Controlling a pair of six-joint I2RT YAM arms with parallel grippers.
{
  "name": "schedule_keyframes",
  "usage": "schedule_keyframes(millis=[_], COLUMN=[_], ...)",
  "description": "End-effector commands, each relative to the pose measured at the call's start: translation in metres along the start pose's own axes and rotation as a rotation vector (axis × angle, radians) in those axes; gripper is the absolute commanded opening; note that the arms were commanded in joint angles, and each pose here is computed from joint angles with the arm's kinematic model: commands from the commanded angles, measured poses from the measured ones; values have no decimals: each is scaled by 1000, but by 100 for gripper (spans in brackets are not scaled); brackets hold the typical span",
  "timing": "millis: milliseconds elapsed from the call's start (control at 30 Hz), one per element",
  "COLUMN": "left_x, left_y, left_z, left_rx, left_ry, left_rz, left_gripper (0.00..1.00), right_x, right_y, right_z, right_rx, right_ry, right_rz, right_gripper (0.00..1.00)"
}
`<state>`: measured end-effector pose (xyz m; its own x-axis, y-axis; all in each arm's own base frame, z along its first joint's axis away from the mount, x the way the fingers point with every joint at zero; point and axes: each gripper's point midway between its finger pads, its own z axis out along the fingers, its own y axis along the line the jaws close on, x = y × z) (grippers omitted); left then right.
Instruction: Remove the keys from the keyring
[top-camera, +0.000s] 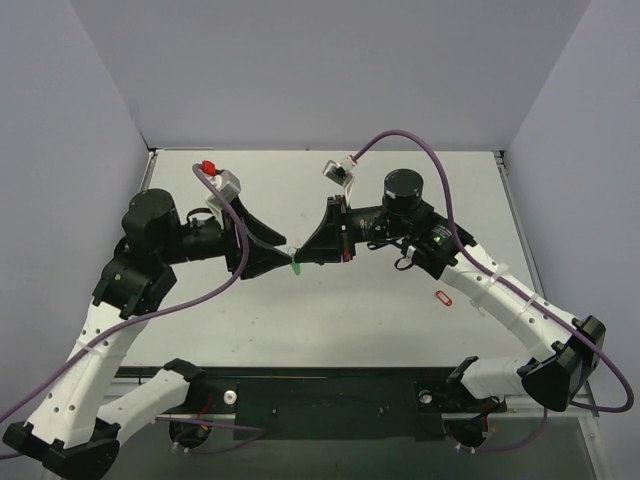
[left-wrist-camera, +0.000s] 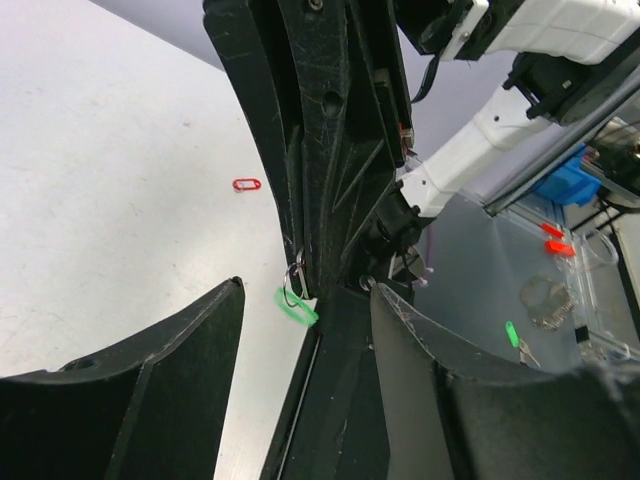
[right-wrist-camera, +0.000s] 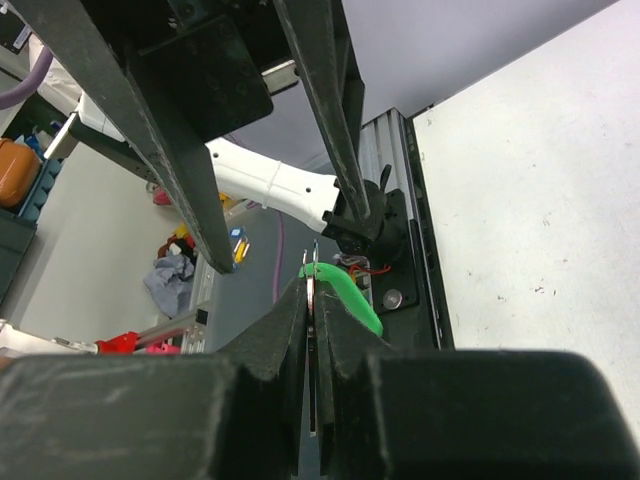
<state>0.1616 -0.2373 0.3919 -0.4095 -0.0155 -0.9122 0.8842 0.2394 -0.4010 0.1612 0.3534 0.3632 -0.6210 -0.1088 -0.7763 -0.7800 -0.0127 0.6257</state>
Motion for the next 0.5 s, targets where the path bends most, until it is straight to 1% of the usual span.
schedule_keyframes(millis=[0,33,67,100,133,167,233,267,300,467], left_x=[-33,-42,-35,-42,-36,-41,-33,-41,-37,-42], left_y=[-14,-18,-17,-20,-18,-20,-17,-23,-20,-24], left_z=[-12,-12,-12,-12,-13,-14,-13,-15,-14,-16], left_rx=[-43,-29,-21,-10,-15,-10,-7,12,12,38], left_ry=[-149,-189,-196,-233,-241,-271,-289,-323,-320,-377], left_rz=[59,81,35,54,16,27,-6,12,0,-13], left_gripper=[63,62,60,59,57,57,57,56,56,54], right_x=[-23,-24,-26,-26,-28,-28,-29,-30,-29,-33], right_y=[25,27,30,31,34,35,38,38,40,43], right_z=[-4,-5,-5,-5,-6,-6,-7,-7,-7,-7], right_rx=[-57,-62,-75,-82,-89,-91,-97,-101,-108,-125], right_ry=[-61,-65,-77,-79,-89,-91,-99,-104,-102,-119], right_rz=[-125,-121,-134,-118,-129,-130,-134,-138,-131,-134], right_gripper=[0,0,0,0,0,0,0,0,0,0])
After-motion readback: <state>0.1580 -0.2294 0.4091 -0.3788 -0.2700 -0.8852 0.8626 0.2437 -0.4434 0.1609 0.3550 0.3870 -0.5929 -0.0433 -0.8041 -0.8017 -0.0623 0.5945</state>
